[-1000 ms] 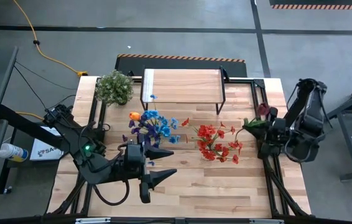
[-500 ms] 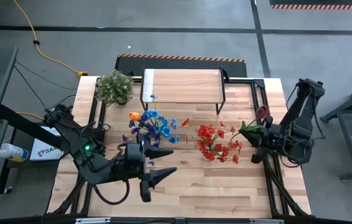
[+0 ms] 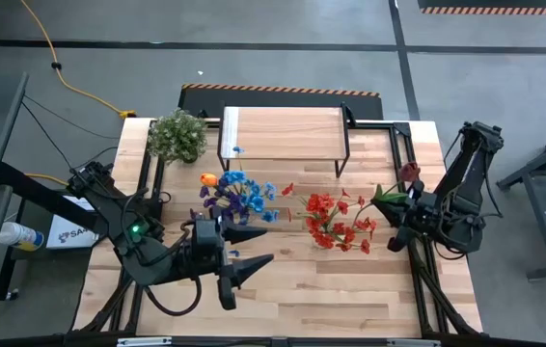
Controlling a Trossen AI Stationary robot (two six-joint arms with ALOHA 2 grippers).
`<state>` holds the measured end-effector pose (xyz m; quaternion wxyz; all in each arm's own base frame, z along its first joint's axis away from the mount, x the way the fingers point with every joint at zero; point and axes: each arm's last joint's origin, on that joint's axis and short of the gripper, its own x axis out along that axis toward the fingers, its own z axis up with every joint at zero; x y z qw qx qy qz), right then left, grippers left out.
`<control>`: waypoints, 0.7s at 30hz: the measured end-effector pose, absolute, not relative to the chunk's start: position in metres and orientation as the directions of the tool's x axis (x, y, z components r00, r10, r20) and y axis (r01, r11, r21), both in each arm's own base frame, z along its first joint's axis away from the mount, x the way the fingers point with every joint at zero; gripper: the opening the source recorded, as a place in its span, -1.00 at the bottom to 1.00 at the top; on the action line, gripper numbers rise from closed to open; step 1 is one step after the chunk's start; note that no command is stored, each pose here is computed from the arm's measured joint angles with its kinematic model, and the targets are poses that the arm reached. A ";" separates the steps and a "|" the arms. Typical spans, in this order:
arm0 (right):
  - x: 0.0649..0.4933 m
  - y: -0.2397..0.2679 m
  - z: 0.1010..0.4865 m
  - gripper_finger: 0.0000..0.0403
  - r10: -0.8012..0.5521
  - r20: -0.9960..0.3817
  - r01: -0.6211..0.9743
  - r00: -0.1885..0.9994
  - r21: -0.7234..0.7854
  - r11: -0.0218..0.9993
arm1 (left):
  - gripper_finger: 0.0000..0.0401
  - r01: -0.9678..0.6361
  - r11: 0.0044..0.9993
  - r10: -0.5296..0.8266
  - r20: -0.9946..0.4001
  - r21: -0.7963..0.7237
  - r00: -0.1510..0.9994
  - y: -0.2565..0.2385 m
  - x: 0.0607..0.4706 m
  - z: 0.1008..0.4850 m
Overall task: Pick and place flowers into a vace then onto a shelf
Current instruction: Put the dark red flower into the right transparent vase
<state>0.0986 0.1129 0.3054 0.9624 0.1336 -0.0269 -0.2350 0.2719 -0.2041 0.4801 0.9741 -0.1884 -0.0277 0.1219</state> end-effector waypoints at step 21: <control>0.102 0.118 0.305 -1.00 -0.496 -0.001 0.480 0.869 0.254 0.840 | 0.43 -0.268 0.888 0.292 0.008 -0.375 0.956 -0.203 0.272 0.480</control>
